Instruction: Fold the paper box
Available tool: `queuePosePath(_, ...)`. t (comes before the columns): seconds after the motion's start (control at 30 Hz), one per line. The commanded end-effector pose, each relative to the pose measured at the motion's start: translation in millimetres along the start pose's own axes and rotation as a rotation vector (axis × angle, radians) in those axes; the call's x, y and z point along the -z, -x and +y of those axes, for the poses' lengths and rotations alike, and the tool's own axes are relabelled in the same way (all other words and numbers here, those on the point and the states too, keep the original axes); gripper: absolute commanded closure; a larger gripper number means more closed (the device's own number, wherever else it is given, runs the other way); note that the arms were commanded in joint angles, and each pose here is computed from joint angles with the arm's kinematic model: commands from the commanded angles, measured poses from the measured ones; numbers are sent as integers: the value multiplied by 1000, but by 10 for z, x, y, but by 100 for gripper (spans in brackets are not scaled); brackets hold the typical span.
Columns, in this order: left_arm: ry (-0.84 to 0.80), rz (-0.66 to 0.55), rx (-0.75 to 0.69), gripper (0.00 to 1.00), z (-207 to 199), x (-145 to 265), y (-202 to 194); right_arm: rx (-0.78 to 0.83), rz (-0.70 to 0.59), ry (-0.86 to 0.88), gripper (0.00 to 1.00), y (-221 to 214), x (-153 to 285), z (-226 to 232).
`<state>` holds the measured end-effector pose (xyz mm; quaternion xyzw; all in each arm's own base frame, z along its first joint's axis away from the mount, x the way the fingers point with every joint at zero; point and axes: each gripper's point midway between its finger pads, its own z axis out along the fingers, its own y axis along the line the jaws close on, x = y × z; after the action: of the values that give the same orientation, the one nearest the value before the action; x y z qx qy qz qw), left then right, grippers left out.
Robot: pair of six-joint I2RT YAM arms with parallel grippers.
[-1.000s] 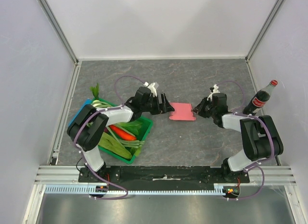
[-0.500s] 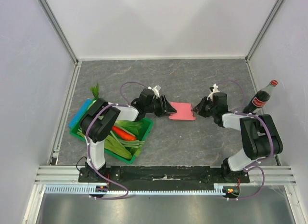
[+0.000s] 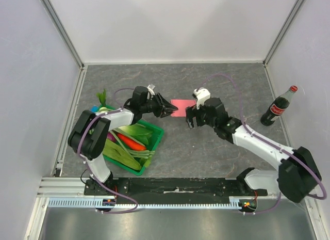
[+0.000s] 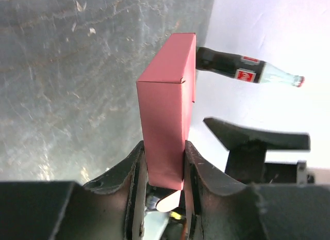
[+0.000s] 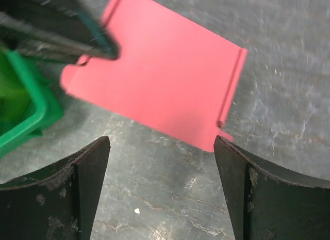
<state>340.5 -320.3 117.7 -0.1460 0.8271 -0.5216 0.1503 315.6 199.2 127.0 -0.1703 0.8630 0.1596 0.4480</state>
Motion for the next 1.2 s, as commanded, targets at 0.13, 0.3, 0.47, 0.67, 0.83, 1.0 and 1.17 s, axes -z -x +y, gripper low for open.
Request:
queuePosePath(0.13,-59,161,349,70,-272,511,-229,425,-168,-43,9,287,341,326)
queuePosePath(0.3,-67,225,401,68,-363,665,-342,587,-173,-57,9,339,326,477)
queuePosePath(0.47,-88,265,422,69,-387,719,-403,712,-166,-113,9,287,271,635)
queuePosePath(0.67,-96,300,418,68,-388,740,-454,737,-215,-281,18,468,270,514)
queuePosePath(0.83,-115,342,383,62,-400,737,-492,758,-246,-227,45,437,313,608)
queuePosePath(1.0,-136,354,260,49,-406,710,-473,704,-192,-176,64,291,316,646)
queuePosePath(1.17,-141,231,-26,25,-471,697,-273,590,-115,-148,69,61,335,628)
